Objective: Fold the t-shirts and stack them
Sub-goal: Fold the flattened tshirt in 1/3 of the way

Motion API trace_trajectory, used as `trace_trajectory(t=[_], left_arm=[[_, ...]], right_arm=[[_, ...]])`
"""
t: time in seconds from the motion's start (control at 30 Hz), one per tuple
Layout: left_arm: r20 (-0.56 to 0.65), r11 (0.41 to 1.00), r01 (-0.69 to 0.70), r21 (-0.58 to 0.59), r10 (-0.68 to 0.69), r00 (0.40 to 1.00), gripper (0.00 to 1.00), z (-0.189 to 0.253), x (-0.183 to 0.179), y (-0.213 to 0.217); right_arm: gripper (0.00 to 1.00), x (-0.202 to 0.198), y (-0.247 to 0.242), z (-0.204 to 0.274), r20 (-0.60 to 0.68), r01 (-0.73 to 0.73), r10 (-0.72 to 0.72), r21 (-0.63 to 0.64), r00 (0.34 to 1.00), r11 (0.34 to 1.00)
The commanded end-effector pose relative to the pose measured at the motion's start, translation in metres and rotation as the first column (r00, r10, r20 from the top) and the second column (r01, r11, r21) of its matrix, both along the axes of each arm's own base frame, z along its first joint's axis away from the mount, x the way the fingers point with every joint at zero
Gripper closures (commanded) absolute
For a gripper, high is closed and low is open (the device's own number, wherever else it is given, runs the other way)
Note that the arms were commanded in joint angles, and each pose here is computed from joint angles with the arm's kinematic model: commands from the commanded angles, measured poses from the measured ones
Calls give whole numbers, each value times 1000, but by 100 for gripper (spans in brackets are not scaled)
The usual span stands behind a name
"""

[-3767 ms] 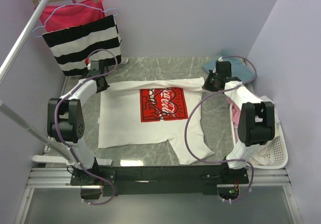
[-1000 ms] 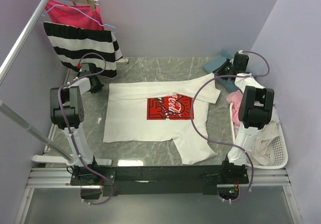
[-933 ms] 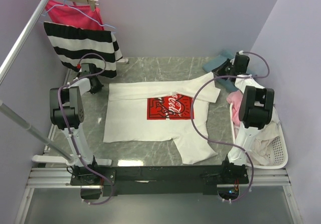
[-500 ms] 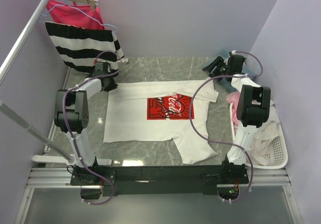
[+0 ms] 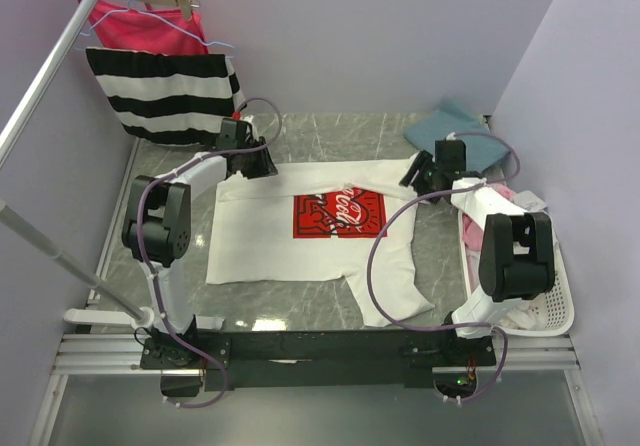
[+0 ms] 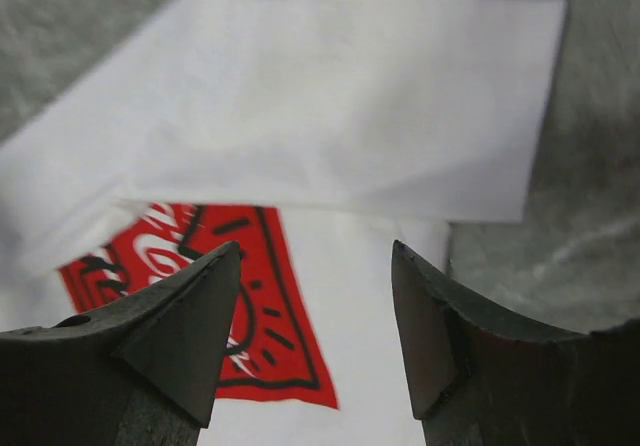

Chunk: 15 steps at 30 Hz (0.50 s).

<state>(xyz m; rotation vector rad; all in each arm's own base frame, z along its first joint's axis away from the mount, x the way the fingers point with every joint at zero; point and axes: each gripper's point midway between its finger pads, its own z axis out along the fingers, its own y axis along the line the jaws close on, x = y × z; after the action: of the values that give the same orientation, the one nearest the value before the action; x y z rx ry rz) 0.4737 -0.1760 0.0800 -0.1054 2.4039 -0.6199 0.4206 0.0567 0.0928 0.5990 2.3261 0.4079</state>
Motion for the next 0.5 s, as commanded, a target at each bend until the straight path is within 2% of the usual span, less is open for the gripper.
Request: trace_trajectory(t=[0.0, 0.2, 0.33, 0.43, 0.47], left_arm=[[-10, 997, 68, -25, -68, 998, 64, -3, 3, -21], [-32, 999, 34, 32, -33, 999, 62, -15, 1, -11], [-40, 998, 23, 64, -20, 999, 61, -18, 1, -5], [-55, 997, 24, 70, -20, 998, 61, -23, 0, -5], [-59, 997, 25, 69, -21, 998, 61, -24, 1, -5]], right_arm=[[31, -38, -9, -27, -113, 47, -48, -7, 992, 999], [31, -57, -4, -50, -175, 51, -45, 30, 984, 998], [32, -60, 6, -65, -197, 31, -11, 100, 980, 995], [46, -54, 12, -71, -191, 7, 19, 132, 981, 991], [64, -51, 14, -69, -181, -4, 30, 141, 983, 990]])
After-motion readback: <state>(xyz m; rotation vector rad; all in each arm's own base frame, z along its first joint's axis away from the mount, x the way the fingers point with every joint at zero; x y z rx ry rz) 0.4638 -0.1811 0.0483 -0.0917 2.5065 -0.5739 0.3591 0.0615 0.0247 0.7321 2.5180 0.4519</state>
